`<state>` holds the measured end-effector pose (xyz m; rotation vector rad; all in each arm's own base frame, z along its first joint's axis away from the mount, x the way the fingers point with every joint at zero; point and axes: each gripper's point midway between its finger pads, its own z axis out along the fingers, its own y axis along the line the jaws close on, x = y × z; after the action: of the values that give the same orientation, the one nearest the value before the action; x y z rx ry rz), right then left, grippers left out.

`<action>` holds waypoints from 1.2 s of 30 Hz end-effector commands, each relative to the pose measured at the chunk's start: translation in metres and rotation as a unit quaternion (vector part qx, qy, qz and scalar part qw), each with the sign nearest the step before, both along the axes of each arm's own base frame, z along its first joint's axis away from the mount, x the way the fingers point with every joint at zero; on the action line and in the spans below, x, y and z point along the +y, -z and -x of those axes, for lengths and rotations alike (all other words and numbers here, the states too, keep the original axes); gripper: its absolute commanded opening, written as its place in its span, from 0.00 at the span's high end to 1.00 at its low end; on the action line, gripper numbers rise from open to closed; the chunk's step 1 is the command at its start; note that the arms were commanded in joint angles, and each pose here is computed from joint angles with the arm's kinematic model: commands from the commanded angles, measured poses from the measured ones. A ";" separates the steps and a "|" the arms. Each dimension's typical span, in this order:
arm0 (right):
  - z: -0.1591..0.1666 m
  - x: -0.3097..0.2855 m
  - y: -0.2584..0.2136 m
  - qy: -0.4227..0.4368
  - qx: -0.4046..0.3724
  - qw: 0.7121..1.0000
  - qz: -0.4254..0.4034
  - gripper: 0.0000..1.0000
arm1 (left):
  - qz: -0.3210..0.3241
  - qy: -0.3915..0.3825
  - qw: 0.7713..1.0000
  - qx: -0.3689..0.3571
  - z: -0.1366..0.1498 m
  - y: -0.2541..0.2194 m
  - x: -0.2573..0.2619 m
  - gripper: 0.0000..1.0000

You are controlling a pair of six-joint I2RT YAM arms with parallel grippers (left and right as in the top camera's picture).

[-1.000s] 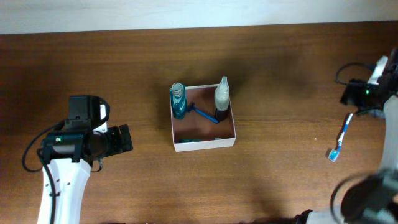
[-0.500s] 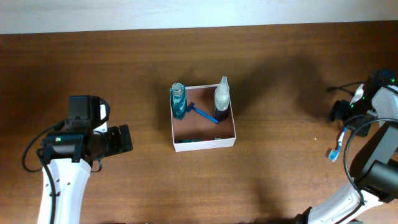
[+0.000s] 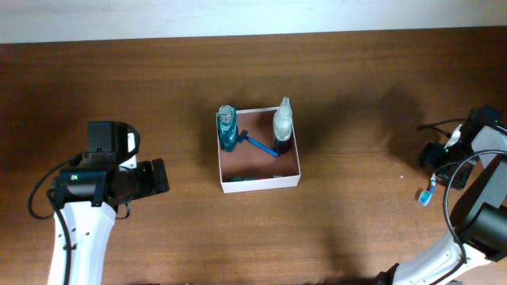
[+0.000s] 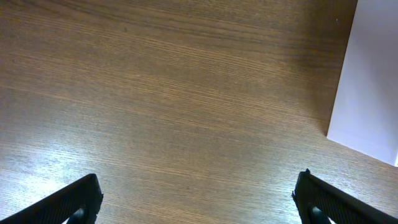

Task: Pack container
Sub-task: 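Move the right gripper to the blue-white toothbrush and grasp it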

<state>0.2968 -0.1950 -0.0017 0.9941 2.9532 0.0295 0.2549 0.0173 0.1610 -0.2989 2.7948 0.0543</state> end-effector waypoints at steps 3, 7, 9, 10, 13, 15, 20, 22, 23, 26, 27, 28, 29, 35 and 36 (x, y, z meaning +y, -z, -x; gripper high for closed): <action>0.008 0.007 0.013 0.007 0.008 1.000 -0.023 0.29 | -0.004 -0.008 1.000 0.004 0.001 0.002 0.003 0.01; 0.008 0.007 0.013 0.007 0.008 1.000 -0.023 0.49 | -0.003 -0.008 1.000 0.004 0.001 0.002 0.003 0.01; 0.008 0.007 0.013 0.007 0.008 1.000 -0.023 0.59 | -0.003 -0.008 1.000 0.004 0.001 0.002 0.003 0.01; 0.008 0.007 0.013 0.007 0.008 1.000 -0.023 0.61 | -0.003 -0.008 1.000 0.004 0.001 0.002 0.003 0.01; 0.008 0.007 0.013 0.007 0.008 1.000 -0.023 0.70 | -0.003 -0.008 1.000 0.004 0.001 0.002 0.003 0.01; 0.008 0.007 0.013 0.007 0.008 1.000 -0.023 0.76 | -0.003 -0.008 1.000 0.004 0.001 0.002 0.003 0.01; 0.008 0.007 0.013 0.007 0.008 1.000 -0.023 0.93 | -0.003 -0.008 1.000 0.004 0.001 0.002 0.003 0.01; 0.008 0.007 0.013 0.007 0.008 1.000 -0.023 0.95 | -0.003 -0.008 1.000 0.004 0.001 0.002 0.003 0.01; 0.008 0.007 0.013 0.007 0.008 1.000 -0.023 0.95 | -0.003 -0.008 1.000 0.004 0.001 0.002 0.003 0.00; 0.007 0.009 0.013 0.007 0.005 1.000 -0.027 0.96 | -0.003 -0.008 1.000 0.004 0.001 0.002 0.003 0.01; 0.006 0.010 0.013 0.007 0.003 1.000 -0.030 0.96 | -0.003 -0.008 1.000 0.004 0.001 0.002 0.003 0.00; 0.005 0.011 0.013 0.007 0.000 0.999 -0.033 0.96 | -0.003 -0.008 1.000 0.004 0.001 0.002 0.003 0.01; 0.004 0.012 0.012 0.007 -0.002 0.999 -0.036 0.96 | -0.003 -0.008 1.000 0.004 0.001 0.002 0.003 0.01; -0.031 0.027 -0.027 -0.021 -0.083 0.993 -0.076 0.96 | -0.004 -0.008 1.000 0.004 0.001 0.002 0.003 0.01; -0.041 0.032 -0.044 -0.031 -0.107 0.991 -0.076 0.96 | -0.004 -0.008 1.000 0.004 0.001 0.002 0.003 0.01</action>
<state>0.3042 -0.1811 0.0017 0.9846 2.9289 0.1925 0.2548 0.0173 0.1609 -0.2983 2.7953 0.0539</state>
